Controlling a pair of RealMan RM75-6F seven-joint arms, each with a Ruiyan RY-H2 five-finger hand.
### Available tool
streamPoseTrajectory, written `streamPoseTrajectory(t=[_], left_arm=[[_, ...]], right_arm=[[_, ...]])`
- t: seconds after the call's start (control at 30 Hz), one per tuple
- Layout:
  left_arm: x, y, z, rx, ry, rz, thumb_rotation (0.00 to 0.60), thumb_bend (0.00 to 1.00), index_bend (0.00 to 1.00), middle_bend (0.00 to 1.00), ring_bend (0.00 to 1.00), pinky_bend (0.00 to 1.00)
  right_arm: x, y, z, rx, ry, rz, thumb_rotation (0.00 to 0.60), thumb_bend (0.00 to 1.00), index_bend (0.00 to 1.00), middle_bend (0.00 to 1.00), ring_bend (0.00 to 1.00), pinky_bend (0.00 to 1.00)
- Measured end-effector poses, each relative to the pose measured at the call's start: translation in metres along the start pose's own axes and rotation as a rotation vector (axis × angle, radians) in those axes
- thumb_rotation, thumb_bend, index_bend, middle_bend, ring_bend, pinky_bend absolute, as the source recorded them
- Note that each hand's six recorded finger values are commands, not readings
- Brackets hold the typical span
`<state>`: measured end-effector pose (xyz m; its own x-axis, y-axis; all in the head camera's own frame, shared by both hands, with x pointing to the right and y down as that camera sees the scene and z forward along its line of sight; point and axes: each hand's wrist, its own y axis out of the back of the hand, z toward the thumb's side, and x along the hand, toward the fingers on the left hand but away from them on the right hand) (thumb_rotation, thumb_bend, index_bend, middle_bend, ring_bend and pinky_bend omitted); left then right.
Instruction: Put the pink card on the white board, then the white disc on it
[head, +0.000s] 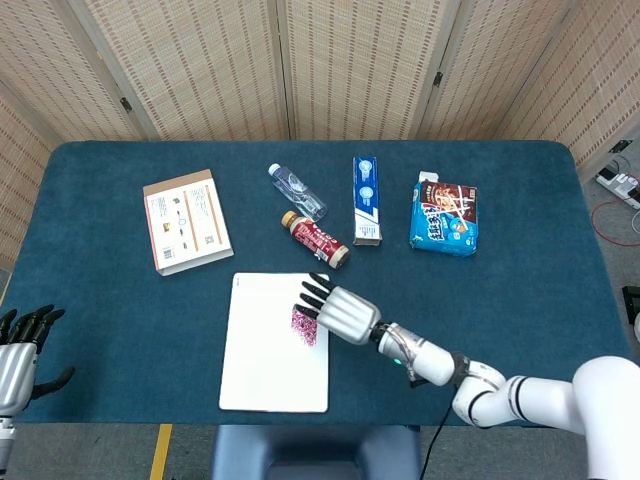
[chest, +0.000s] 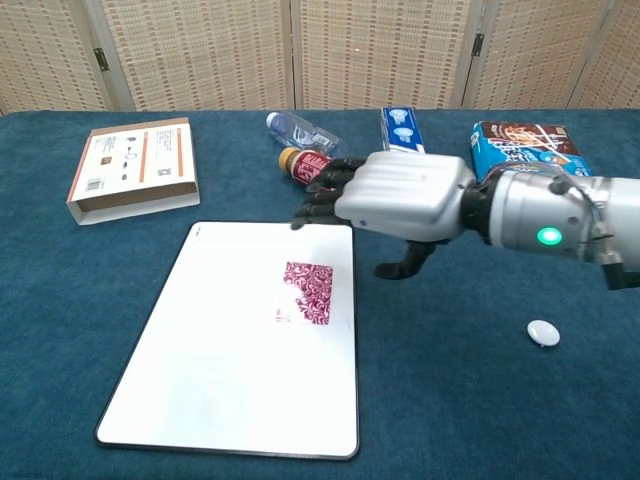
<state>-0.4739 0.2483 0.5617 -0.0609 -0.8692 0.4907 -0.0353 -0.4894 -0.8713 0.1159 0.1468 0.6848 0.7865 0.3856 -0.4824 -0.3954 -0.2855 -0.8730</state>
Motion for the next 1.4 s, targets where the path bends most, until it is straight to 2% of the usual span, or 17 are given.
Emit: streamPoseTrajectory(t=[0.1, 0.2, 0.37, 0.57, 0.87, 1.4], left_arm=[[0.001, -0.001, 0.002, 0.001, -0.005, -0.002, 0.6, 0.25, 0.19, 0.15, 0.17, 0.0], [0.002, 0.0, 0.004, 0.001, -0.013, 0.002, 0.6, 0.25, 0.19, 0.15, 0.17, 0.0], [0.003, 0.001, 0.009, 0.003, -0.026, 0.003, 0.6, 0.25, 0.19, 0.15, 0.17, 0.0], [0.004, 0.002, 0.012, 0.005, -0.033, 0.006, 0.6, 0.25, 0.19, 0.15, 0.17, 0.0], [0.003, 0.003, 0.012, 0.004, -0.033, 0.005, 0.6, 0.25, 0.2, 0.15, 0.17, 0.0], [0.001, 0.003, 0.01, 0.004, -0.028, 0.005, 0.6, 0.25, 0.2, 0.15, 0.17, 0.0]], right_arm=[[0.027, -0.004, -0.012, -0.019, -0.04, 0.004, 0.6, 0.35, 0.33, 0.17, 0.04, 0.0], [0.058, -0.01, -0.021, -0.035, -0.084, 0.016, 0.6, 0.34, 0.36, 0.18, 0.05, 0.0], [0.104, -0.03, -0.023, -0.096, -0.135, 0.045, 0.6, 0.35, 0.36, 0.19, 0.05, 0.0], [0.139, -0.057, -0.023, -0.139, -0.178, 0.09, 0.6, 0.34, 0.36, 0.19, 0.05, 0.0], [0.158, -0.085, -0.023, -0.165, -0.213, 0.132, 0.6, 0.35, 0.36, 0.2, 0.05, 0.0], [0.156, -0.097, -0.019, -0.186, -0.215, 0.148, 0.6, 0.35, 0.36, 0.2, 0.05, 0.0]])
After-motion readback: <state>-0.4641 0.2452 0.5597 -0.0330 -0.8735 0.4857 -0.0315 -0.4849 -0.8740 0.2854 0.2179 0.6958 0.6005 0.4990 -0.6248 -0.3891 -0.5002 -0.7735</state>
